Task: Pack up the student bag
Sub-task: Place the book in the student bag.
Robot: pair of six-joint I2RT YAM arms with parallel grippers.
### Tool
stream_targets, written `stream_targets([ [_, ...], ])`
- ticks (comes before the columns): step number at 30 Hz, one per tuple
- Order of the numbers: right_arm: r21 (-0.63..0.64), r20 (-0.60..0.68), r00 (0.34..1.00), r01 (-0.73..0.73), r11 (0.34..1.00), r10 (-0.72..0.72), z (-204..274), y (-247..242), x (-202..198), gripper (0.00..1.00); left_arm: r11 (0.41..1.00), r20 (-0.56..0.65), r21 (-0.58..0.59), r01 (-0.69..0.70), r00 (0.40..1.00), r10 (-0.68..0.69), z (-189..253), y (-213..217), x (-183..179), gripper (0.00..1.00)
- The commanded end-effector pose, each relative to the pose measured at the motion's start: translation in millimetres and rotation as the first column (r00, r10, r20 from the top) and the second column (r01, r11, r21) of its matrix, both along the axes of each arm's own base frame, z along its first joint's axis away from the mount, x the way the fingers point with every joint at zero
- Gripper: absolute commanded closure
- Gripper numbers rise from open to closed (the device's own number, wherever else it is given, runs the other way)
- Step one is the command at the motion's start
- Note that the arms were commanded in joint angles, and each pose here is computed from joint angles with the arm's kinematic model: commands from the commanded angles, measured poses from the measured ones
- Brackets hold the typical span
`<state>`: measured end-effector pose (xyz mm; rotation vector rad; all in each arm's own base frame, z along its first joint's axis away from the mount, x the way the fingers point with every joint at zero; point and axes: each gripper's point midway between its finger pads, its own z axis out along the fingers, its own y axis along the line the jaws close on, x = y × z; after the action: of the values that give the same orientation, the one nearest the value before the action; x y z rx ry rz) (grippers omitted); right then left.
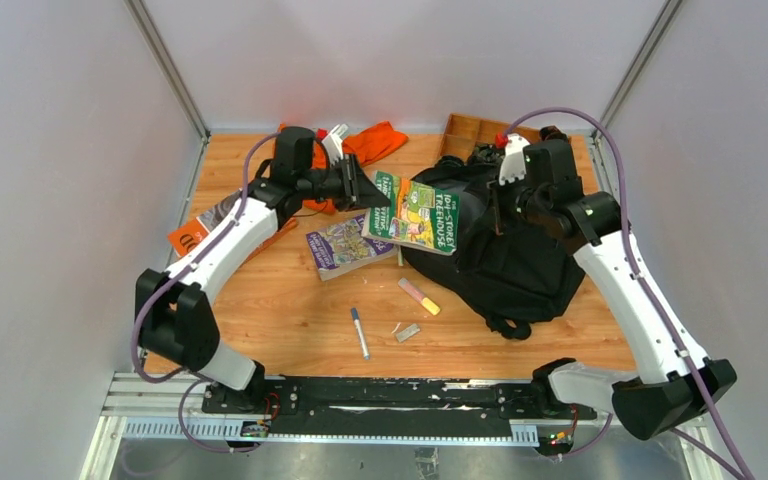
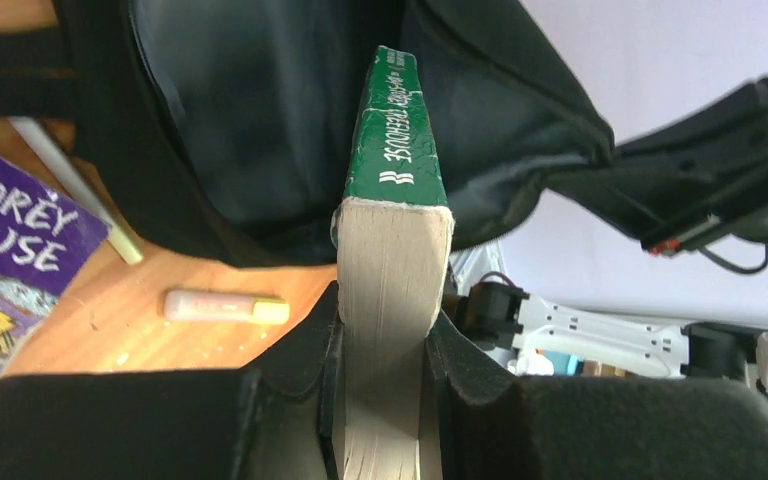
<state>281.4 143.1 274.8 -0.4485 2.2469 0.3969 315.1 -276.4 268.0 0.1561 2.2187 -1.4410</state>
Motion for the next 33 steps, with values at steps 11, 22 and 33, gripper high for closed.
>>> stream_targets([
  [11, 0.074, 0.012, 0.997, -0.079, 0.994, 0.079, -7, 6, -29, 1.0, 0.987, -0.019, -0.054, 0.149, 0.989, -0.15, -6, -57, 25, 1.0],
  [22, 0.141, 0.056, 0.998, 0.029, 0.99, -0.037, -6, 3, -15, 1.0, 0.986, -0.114, -0.086, 0.141, 0.982, -0.151, -28, -60, -6, 1.0],
  [33, 0.243, 0.067, 0.997, -0.064, 0.968, 0.049, 1, 25, -21, 1.0, 0.974, -0.141, -0.105, 0.201, 0.966, -0.215, -38, -116, 2, 1.0],
])
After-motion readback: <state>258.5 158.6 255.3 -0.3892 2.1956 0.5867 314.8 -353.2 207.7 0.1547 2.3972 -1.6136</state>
